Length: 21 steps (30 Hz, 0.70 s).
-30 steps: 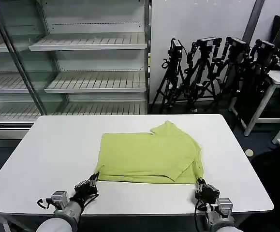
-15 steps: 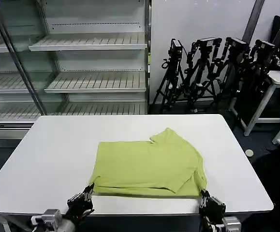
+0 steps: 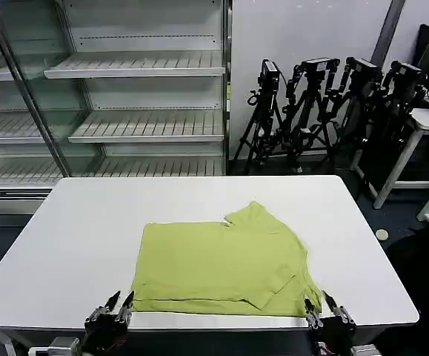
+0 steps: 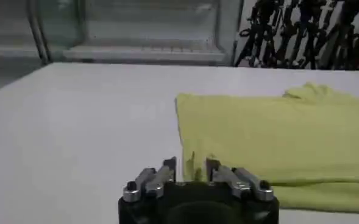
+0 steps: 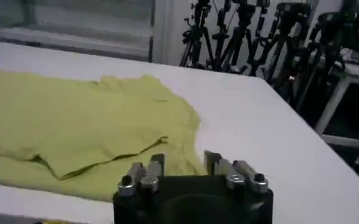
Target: Fold and organize the clothes.
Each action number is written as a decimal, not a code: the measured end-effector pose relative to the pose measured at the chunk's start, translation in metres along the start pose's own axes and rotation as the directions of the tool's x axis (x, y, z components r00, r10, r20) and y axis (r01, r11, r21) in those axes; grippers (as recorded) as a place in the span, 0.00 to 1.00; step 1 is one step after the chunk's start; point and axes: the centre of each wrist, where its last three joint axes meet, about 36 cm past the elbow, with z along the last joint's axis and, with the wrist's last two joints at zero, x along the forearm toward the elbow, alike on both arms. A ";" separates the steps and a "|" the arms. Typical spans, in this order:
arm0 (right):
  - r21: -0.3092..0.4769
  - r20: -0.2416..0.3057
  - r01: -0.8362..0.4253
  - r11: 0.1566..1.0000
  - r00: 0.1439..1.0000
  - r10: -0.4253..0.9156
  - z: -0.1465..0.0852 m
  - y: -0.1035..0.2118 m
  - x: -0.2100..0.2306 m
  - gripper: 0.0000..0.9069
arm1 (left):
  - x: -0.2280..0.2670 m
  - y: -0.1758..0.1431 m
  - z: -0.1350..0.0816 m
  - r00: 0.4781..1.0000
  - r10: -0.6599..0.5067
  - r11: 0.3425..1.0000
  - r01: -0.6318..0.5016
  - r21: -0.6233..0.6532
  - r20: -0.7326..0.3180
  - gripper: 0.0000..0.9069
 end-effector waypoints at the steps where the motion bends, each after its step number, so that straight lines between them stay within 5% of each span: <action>1: -0.001 0.008 -0.001 1.000 1.000 0.001 -0.003 -0.001 -0.002 1.00 | 0.000 0.002 -0.002 1.000 -0.004 1.000 0.004 -0.006 0.005 1.00; 21: -0.045 0.087 0.033 0.998 0.996 -0.029 -0.056 0.009 -0.143 1.00 | -0.092 0.022 -0.044 0.999 0.026 0.999 -0.025 -0.029 0.032 1.00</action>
